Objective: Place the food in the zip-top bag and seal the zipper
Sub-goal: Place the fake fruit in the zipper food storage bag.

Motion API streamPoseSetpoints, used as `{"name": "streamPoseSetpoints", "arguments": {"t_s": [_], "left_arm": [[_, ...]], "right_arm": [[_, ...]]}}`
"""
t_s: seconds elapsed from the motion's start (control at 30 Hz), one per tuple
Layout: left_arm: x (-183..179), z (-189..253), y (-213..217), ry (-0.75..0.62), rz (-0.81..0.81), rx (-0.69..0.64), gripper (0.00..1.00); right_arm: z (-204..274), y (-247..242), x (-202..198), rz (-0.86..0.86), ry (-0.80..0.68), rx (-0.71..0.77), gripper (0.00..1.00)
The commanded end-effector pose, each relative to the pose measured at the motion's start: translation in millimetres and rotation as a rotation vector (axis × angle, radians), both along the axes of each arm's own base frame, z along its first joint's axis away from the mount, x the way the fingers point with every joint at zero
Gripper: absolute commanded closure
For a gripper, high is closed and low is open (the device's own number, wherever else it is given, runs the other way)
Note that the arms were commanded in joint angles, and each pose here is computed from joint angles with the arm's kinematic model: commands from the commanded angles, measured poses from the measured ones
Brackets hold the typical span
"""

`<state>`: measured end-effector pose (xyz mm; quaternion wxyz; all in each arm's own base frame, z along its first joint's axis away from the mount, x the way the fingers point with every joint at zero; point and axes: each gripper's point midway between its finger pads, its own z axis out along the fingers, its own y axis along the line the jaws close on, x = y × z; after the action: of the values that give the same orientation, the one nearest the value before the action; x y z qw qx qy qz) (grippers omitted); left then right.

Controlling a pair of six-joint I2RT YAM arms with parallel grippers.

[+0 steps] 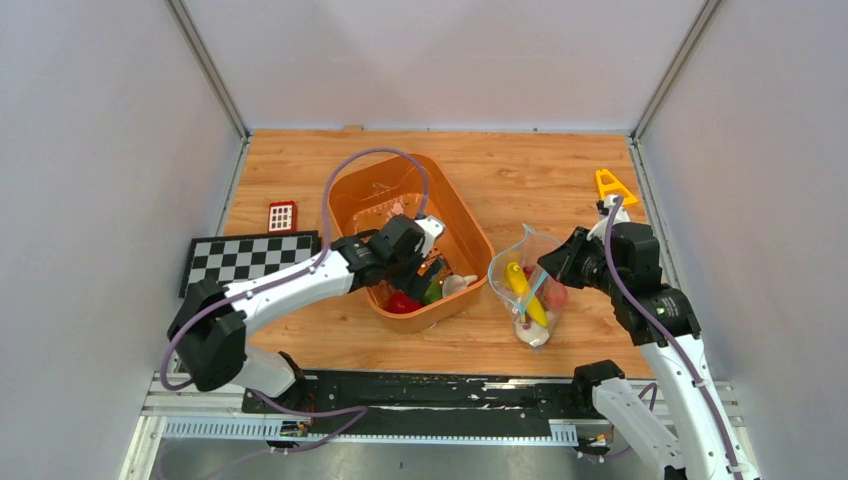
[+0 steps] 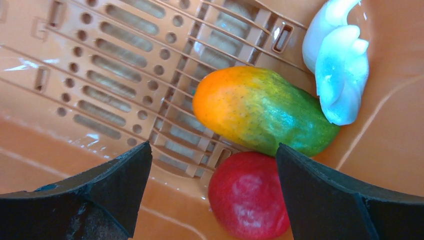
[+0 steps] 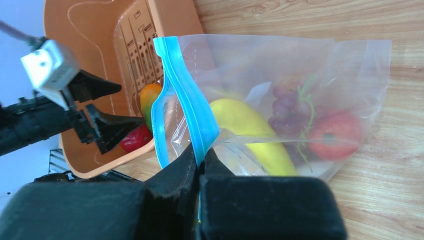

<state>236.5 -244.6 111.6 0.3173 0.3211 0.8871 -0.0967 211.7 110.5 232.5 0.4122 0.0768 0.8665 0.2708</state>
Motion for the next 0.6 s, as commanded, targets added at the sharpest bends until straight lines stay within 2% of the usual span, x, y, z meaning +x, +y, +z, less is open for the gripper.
{"name": "streamPoseSetpoints", "arguments": {"t_s": [0.0, 0.3, 0.4, 0.57], "left_arm": [[-7.6, -18.6, -7.8, 0.100, -0.110, 0.064, 0.00], [-5.4, -53.8, -13.9, 0.218, -0.085, 0.071, 0.02], [-3.6, -61.4, -14.0, 0.224, -0.075, 0.070, 0.08], [0.0, -62.7, -16.9, 0.218, -0.062, 0.051, 0.31]], "right_arm": [[14.2, 3.3, 4.8, 0.010, -0.063, 0.024, 1.00], [10.1, 3.3, 5.4, 0.010, -0.056, 0.022, 1.00], [8.2, 3.3, 6.3, 0.010, -0.053, 0.019, 1.00], [6.6, 5.1, 7.4, 0.017, -0.048, 0.024, 1.00]]}}
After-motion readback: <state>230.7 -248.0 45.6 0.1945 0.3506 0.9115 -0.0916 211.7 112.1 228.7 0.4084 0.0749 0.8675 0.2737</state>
